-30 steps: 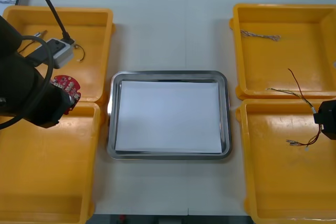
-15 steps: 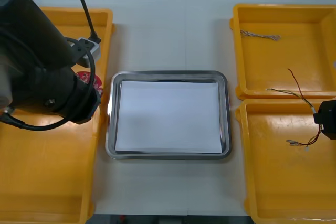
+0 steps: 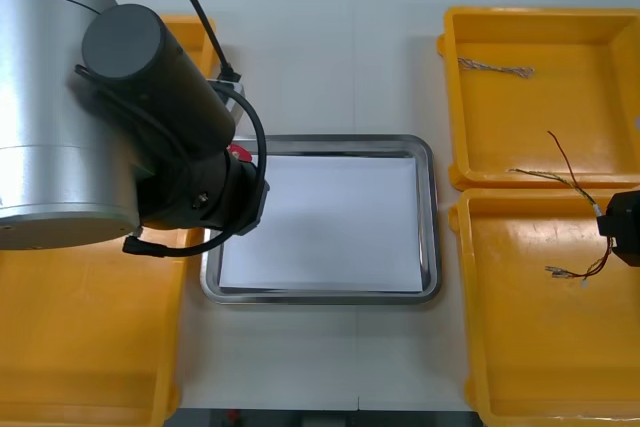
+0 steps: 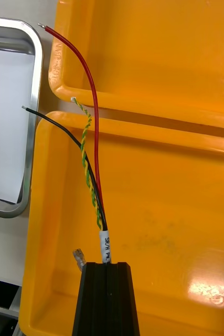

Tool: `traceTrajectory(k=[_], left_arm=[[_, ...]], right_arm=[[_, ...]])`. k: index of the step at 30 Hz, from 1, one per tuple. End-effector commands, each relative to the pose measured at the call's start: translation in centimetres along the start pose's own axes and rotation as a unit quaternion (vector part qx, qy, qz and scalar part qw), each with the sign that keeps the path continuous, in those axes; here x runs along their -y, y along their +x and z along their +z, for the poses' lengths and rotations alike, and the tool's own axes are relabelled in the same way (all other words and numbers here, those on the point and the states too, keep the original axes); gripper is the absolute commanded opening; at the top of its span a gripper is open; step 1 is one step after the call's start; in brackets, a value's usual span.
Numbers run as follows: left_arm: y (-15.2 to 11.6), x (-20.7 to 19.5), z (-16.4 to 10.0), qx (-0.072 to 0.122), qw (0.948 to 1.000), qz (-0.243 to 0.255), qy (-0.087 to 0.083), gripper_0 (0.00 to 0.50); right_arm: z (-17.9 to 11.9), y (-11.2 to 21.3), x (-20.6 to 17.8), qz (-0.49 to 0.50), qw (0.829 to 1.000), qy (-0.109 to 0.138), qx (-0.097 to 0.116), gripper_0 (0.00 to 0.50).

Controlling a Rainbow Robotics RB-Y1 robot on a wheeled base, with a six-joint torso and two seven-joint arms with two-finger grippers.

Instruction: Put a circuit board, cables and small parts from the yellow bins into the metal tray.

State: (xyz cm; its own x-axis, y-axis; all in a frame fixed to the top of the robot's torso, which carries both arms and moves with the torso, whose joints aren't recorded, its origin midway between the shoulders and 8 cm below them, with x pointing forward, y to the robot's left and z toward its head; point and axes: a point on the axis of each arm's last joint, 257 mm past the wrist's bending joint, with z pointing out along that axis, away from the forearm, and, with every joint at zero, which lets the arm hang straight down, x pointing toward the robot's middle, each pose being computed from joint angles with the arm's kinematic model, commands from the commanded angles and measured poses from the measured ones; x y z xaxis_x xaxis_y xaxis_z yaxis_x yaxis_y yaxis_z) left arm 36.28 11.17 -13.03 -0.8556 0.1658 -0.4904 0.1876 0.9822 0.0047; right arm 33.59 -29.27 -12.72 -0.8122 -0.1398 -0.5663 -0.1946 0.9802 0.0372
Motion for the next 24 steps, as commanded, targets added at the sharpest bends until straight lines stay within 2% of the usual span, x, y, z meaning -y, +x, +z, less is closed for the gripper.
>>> traceTrajectory(k=[1, 4, 7, 9, 16, 24], left_arm=[[-0.6, 3.5, 0.1, 0.02, 0.9991, 0.032, 0.017, 0.0], [-0.3, 5.1, 0.9, 0.021, 0.9991, 0.027, 0.023, 0.0], [0.1, 5.6, 1.8, 0.022, 0.9993, 0.021, 0.022, 0.0], [0.7, 5.8, 2.8, 0.019, 0.9996, 0.013, 0.017, 0.0], [3.1, 4.4, 5.1, -0.009, 0.9999, 0.007, -0.011, 0.0], [4.8, 3.3, 6.3, -0.026, 0.9993, 0.01, -0.026, 0.0]], right_arm=[[-0.5, -0.6, -0.5, -0.002, 1.0, 0.003, 0.008, 0.0], [-0.5, -0.6, -0.5, -0.002, 1.0, 0.003, 0.008, 0.0], [-0.5, -0.6, -0.5, -0.002, 1.0, 0.003, 0.008, 0.0], [-0.5, -0.6, -0.5, -0.002, 1.0, 0.003, 0.008, 0.0], [-0.5, -0.6, -0.5, -0.002, 1.0, 0.003, 0.008, 0.0], [-0.5, -0.6, -0.5, -0.002, 1.0, 0.003, 0.008, 0.0]])
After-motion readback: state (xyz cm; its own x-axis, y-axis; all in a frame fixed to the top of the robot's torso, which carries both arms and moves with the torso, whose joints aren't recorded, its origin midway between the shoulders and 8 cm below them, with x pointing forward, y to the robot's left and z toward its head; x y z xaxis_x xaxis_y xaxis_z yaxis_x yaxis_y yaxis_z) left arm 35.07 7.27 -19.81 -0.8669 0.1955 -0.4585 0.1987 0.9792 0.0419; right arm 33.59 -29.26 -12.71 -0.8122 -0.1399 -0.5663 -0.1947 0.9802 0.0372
